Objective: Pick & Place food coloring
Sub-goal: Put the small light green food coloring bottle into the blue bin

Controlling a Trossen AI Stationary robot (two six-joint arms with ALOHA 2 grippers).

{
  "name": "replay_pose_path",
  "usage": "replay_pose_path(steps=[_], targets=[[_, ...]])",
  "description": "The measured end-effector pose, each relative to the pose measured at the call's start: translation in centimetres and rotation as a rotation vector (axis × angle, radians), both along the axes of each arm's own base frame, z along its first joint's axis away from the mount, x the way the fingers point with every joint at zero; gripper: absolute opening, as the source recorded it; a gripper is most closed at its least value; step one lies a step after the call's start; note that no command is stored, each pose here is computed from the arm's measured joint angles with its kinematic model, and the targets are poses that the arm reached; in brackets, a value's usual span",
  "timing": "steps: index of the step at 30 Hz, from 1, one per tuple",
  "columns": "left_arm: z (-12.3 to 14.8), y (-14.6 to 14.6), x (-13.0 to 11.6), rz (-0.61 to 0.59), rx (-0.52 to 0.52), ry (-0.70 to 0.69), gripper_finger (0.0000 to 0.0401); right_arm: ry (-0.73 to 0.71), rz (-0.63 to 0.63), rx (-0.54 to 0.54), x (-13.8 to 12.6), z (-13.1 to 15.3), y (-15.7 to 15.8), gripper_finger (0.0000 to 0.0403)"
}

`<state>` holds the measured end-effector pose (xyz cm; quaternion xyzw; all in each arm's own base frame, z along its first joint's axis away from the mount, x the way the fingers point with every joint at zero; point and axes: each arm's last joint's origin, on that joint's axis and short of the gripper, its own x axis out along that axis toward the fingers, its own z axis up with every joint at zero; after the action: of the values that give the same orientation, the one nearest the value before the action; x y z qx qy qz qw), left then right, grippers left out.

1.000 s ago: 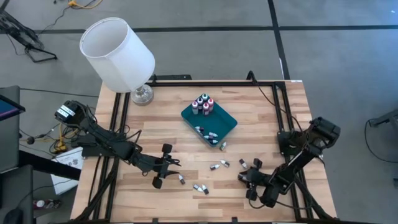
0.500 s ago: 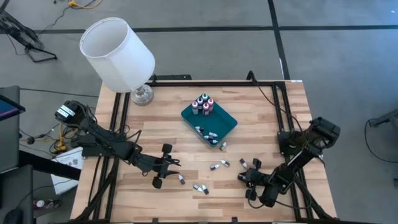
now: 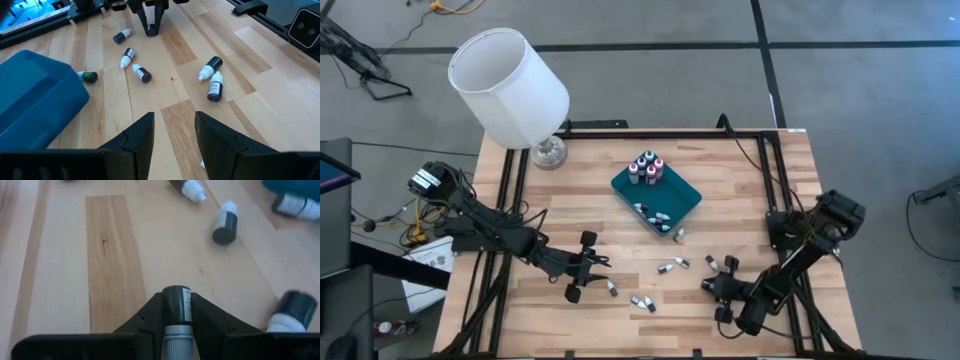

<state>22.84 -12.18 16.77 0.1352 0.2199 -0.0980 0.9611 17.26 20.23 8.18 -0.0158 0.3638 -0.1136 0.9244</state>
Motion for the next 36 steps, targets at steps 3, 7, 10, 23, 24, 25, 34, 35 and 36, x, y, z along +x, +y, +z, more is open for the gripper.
replay_pose_path(steps=[3, 7, 10, 23, 24, 25, 34, 35, 36], targets=[[0.0, 0.0, 0.0, 0.000, 0.000, 0.000, 0.0137, -0.002, 0.039, -0.049, 0.6, 0.4, 0.3, 0.0075], [0.0, 0.0, 0.0, 0.000, 0.000, -0.001, 0.0137, -0.009, 0.064, -0.114, 2.2, 1.3, 0.5, 0.0075], [0.0, 0.0, 0.0, 0.003, 0.001, -0.002, 0.0137, -0.002, 0.084, -0.171, 3.8, 2.2, 0.3, 0.0075], [0.0, 0.0, 0.0, 0.009, -0.004, -0.002, 0.0137, 0.104, 0.124, -0.450, 11.0, 7.1, -2.6, 0.0075], [0.0, 0.0, 0.0, 0.011, -0.006, -0.002, 0.0137, 0.126, 0.115, -0.468, 11.4, 7.3, -3.2, 0.0075], [0.0, 0.0, 0.0, 0.011, -0.008, -0.002, 0.0137, 0.148, 0.104, -0.484, 11.8, 7.4, -3.9, 0.0075], [0.0, 0.0, 0.0, 0.016, -0.014, 0.003, 0.0137, 0.174, -0.008, -0.495, 12.6, 11.0, -9.9, 0.0075], [0.0, 0.0, 0.0, 0.016, -0.014, 0.004, 0.0137, 0.164, -0.007, -0.489, 12.4, 11.6, -10.2, 0.0075], [0.0, 0.0, 0.0, 0.017, -0.015, 0.005, 0.0137, 0.149, -0.004, -0.473, 12.2, 12.1, -10.5, 0.0075]])
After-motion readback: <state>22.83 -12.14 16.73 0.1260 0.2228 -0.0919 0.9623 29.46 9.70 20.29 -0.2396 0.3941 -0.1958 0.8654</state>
